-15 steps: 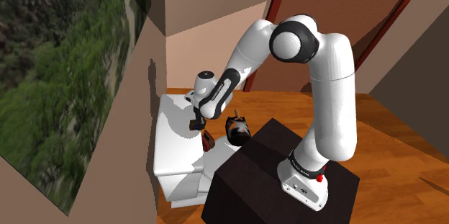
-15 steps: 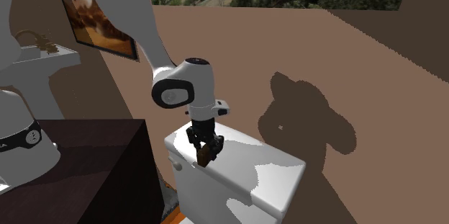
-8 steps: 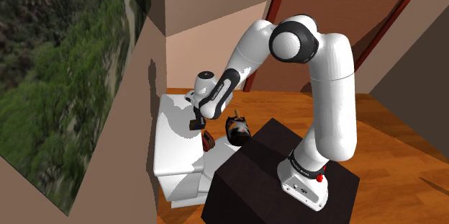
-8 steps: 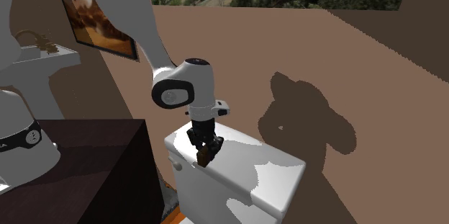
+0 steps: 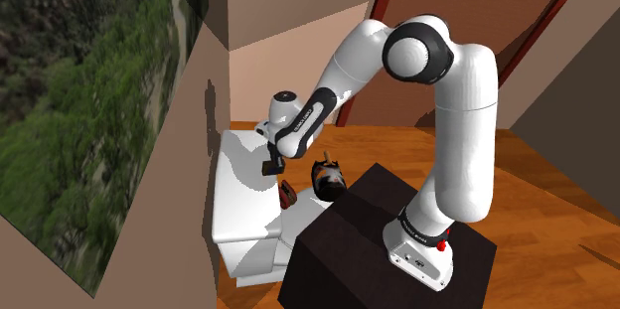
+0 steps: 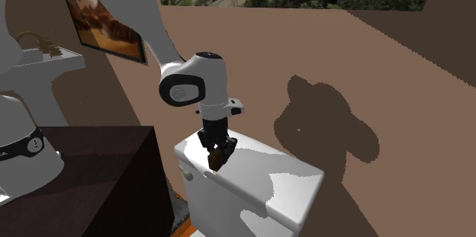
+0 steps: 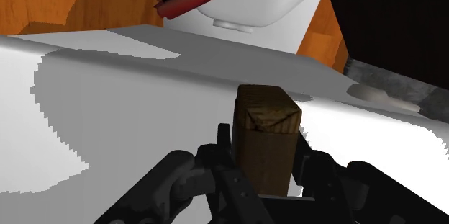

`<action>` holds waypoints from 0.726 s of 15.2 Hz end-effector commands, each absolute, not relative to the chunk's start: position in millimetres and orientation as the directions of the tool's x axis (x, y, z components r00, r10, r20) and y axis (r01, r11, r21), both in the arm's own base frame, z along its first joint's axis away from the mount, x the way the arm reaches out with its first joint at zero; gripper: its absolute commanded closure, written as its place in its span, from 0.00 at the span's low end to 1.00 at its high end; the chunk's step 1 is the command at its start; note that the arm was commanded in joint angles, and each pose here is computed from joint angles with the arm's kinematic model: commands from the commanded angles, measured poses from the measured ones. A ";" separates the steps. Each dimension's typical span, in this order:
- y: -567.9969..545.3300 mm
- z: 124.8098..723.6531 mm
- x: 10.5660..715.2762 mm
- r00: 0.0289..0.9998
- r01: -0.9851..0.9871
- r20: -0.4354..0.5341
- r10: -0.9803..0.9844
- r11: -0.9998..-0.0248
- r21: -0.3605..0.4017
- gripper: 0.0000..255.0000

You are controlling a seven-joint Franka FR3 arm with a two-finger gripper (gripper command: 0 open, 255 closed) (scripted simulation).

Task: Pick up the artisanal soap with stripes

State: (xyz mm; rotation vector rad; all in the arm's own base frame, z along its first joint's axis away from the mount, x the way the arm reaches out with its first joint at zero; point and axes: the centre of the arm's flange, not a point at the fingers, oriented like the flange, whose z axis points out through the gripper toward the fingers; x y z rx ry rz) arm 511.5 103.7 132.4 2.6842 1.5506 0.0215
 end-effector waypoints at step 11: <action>103.9 186.1 511.0 0.500 0.866 -0.009 0.866 -0.499 0.043 1.00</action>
